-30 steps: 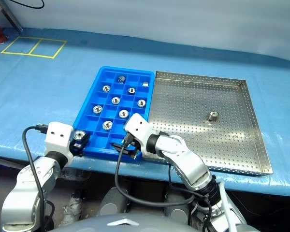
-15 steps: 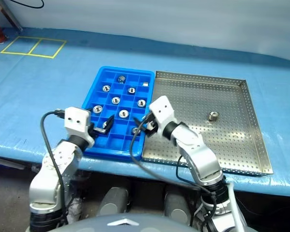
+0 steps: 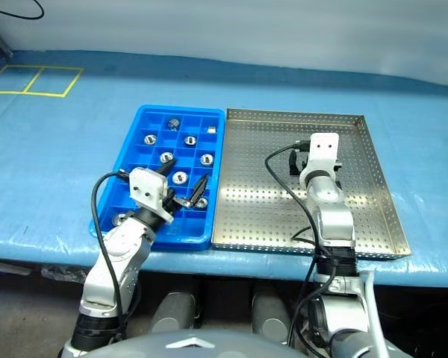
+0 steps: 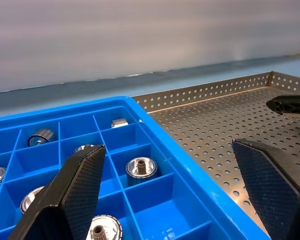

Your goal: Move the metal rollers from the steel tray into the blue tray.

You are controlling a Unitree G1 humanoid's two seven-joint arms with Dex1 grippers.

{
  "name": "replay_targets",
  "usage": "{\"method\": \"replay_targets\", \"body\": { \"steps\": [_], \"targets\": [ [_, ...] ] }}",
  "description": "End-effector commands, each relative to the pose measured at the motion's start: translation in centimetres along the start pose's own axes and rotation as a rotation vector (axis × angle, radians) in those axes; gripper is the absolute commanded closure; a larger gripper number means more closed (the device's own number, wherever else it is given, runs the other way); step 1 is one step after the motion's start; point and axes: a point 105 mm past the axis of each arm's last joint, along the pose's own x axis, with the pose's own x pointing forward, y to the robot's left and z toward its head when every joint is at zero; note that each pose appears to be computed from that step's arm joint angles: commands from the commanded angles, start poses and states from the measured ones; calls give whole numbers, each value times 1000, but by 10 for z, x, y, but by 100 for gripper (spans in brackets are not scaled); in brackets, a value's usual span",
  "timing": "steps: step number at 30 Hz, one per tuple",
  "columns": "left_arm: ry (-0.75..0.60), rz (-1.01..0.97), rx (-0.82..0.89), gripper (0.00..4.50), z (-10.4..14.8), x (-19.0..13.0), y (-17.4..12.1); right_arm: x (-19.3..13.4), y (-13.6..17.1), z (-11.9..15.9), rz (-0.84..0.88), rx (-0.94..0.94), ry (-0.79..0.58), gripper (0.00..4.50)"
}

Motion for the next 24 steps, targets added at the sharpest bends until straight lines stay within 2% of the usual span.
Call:
{"method": "replay_targets", "body": {
  "steps": [1, 11, 14, 20, 21, 24],
  "targets": [
    [-42, 2, -11, 7, 6, -1, -2, 4, -11, 3, -48, 47, -23, 13],
    [12, -118, -55, 7, -2, -6, -13, 3, -20, -25, -87, 72, 43, 13],
    [43, -174, -68, 0, -5, -9, -17, 0, -18, -29, -81, 80, 50, 72],
    [105, -304, -94, 0, -10, -18, -27, -4, -14, -36, -76, 90, 58, 262],
    [109, -311, -96, 0, -11, -19, -27, -4, -14, -36, -75, 89, 59, 275],
    [122, -334, -93, 0, -11, -23, -28, -6, -13, -36, -72, 84, 56, 275]
  ]
}}
